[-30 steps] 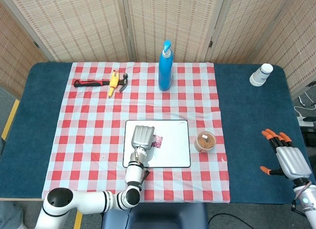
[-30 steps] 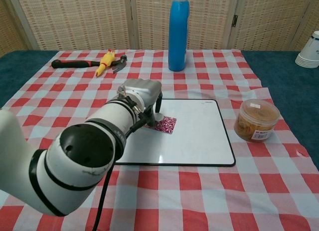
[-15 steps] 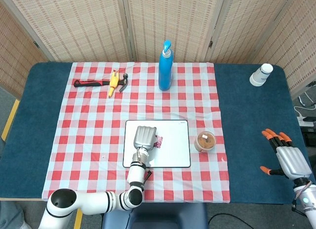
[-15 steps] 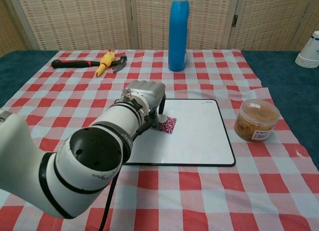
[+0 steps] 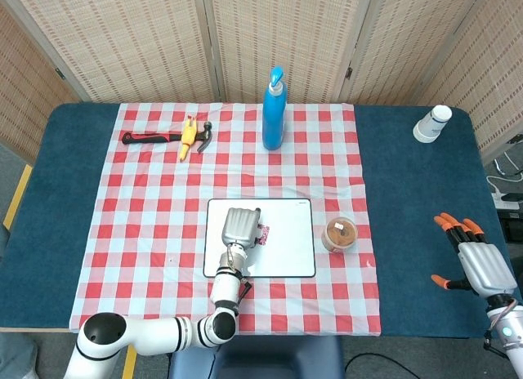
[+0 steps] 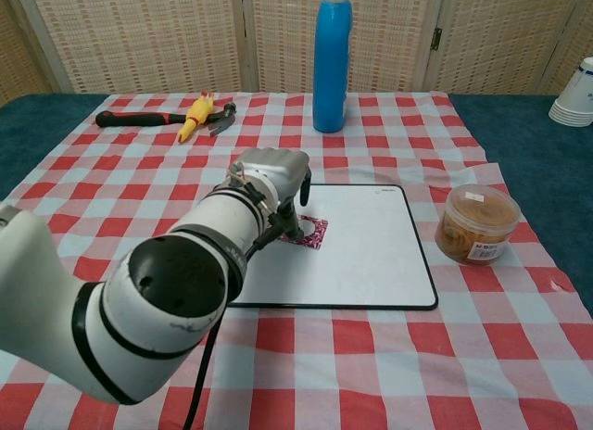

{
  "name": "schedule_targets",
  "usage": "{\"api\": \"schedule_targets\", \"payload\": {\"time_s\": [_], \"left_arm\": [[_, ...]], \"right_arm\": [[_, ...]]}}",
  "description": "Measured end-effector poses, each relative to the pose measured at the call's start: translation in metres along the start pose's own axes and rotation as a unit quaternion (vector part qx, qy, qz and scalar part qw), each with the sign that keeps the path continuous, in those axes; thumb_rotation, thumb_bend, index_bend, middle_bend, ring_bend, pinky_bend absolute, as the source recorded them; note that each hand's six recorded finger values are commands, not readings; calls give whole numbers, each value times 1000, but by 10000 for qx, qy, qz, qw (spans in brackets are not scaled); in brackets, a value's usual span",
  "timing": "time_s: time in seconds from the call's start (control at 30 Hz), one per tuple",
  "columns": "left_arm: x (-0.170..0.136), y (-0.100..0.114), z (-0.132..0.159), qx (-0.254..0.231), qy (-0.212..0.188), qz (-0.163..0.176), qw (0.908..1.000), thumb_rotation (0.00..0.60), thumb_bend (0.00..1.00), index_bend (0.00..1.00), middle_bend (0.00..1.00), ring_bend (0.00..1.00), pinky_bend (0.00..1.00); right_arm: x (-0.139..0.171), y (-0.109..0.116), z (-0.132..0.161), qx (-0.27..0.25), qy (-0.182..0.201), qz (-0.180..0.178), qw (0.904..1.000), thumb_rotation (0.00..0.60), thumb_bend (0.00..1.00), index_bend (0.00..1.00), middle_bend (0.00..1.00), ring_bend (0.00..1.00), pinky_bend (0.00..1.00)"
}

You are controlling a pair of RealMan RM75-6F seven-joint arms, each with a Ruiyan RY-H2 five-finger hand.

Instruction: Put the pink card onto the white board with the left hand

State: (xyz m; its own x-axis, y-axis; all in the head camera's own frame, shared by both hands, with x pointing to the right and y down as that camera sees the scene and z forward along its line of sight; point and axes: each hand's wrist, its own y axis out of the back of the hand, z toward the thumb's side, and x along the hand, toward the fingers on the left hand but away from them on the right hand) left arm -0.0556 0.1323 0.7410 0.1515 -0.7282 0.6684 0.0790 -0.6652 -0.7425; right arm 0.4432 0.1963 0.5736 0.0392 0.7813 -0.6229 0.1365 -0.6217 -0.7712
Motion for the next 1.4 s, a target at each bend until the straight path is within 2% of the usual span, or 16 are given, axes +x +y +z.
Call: {"api": "schedule_targets", "payload": {"time_s": [0.17,0.3,0.4,0.47,0.5,0.57,0.63,0.67,0.73,0.8,0.87,0.93,1.0,1.07,1.17,1.4], "left_arm": [[-4,8,-7,-51,-2,70,10000,600,259,398,1000,1000,1000],[-12,25,-22,-121,15,265,9996,600,267,444,1000,1000,1000],[-20,43,-45,-183,73,523,9984,600,291,481,975,1000,1000],[-27,55,-69,-218,137,743,9969,600,304,480,912,985,1000],[-31,60,-81,-227,171,845,9960,600,306,461,856,946,1000],[-38,67,-107,-267,218,1062,9937,600,306,371,690,790,974],[-46,68,-123,-376,203,1185,9920,600,304,250,461,561,877],[-51,66,-132,-473,165,1256,9908,600,301,217,396,492,834],[-61,61,-146,-607,85,1379,9886,600,278,93,191,259,605],[-73,54,-163,-734,-41,1507,9858,600,251,40,95,136,443],[-88,42,-182,-797,-176,1580,9841,600,202,1,7,15,233],[-100,30,-200,-792,-282,1580,9839,600,175,0,0,0,115],[-111,12,-225,-653,-320,1487,9862,600,163,0,0,0,49],[-118,-1,-252,-354,-234,1449,9885,600,163,0,0,0,33],[-124,-8,-280,-4,-75,1504,9886,600,167,0,0,0,28],[-146,-20,-320,-257,116,1633,9862,600,183,0,0,0,22]], "right_arm": [[-1,1,-2,-16,-30,-4,10000,600,70,0,0,0,0],[-1,1,-2,-24,-37,8,10000,600,70,0,0,0,0],[-1,1,-2,-20,-34,10,10000,600,70,0,0,0,0],[-1,0,-1,-13,-35,11,10000,600,71,0,0,0,0],[-1,0,-1,-9,-36,14,10000,600,71,0,0,0,0],[-1,-1,0,8,-35,20,10000,600,71,0,0,0,0],[-1,-1,0,24,-32,25,10000,600,70,0,0,0,0],[-1,-2,1,39,-28,29,10000,600,70,0,0,0,0],[-1,-3,2,62,-25,39,10000,600,70,0,0,0,0],[-1,-5,3,83,-23,59,9999,600,70,0,0,0,0],[-1,-5,3,97,-25,71,9999,600,70,0,0,0,0],[-1,-6,4,109,-30,85,9999,600,71,0,0,0,0],[-2,-8,4,129,-39,117,9998,600,70,0,0,0,0],[-2,-9,5,148,-37,140,9998,600,70,0,0,0,0],[-3,-10,7,167,-26,145,9998,600,71,0,0,0,0],[-4,-11,6,183,-67,132,9997,600,70,0,0,0,0]]}}
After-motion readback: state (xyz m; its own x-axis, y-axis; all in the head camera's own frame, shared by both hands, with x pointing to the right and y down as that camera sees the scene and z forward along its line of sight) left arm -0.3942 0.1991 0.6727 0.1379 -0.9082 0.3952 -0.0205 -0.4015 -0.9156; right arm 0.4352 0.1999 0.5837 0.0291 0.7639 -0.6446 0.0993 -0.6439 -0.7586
